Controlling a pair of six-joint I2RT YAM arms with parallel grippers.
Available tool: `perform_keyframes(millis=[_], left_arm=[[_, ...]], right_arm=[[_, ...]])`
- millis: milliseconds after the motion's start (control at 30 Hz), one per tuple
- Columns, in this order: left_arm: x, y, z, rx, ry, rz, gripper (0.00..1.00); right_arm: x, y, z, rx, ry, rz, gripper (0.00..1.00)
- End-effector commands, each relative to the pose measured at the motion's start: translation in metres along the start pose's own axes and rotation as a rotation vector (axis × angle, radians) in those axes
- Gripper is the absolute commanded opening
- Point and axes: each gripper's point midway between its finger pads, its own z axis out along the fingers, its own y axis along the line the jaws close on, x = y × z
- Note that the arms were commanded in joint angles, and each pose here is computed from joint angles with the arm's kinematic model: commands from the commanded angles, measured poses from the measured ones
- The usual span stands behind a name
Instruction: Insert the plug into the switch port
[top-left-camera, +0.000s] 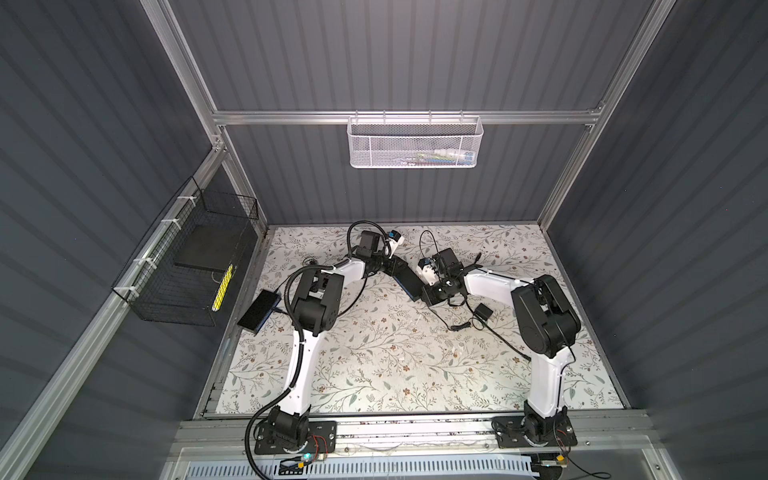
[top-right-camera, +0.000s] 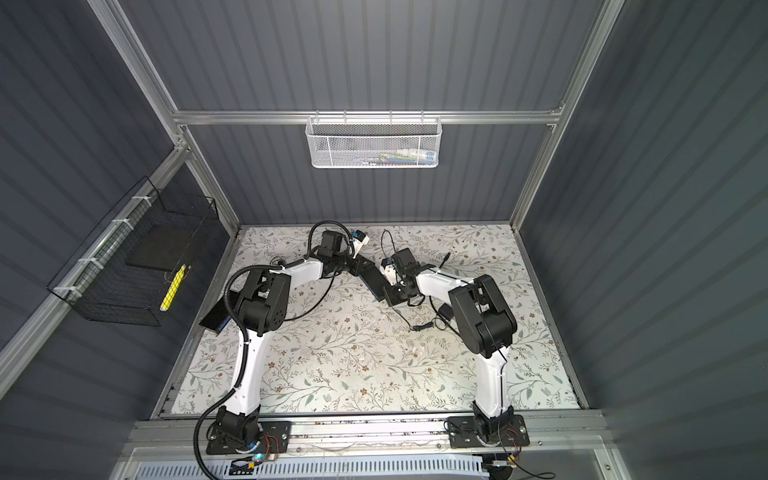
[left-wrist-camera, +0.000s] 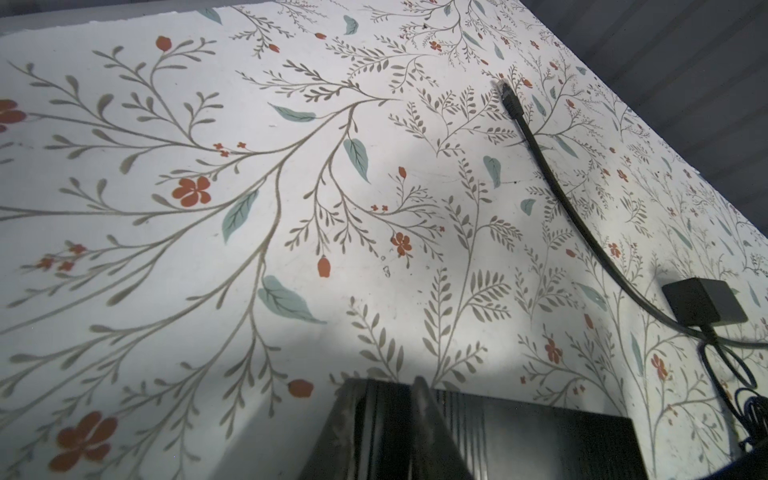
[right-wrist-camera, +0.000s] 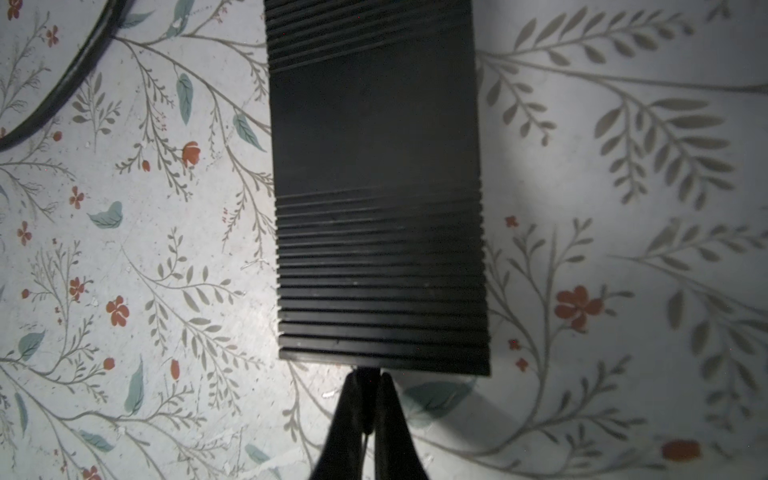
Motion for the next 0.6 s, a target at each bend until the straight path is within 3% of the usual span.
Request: perform_keyframes(millis=[0,367,567], left_arm=[[0.107,-0.101,0.027,0.281,0.341,-0.180,0.22],[0.103,-0.086,0.028,0.234,0.330,-0.178,0.22],[0.098,-0.056,0.020,0.149,0.333,-0.184,0.23]], right_arm=[[-0.116,0.001,-0.031,0.019,-0.403,-0.098,0.00],[-0.118,0.002,-0.036,0.027,-0.400,-0.128,0.00],[-0.099,-0.003,-0.039,0.055,-0.372,-0.129,0.10]])
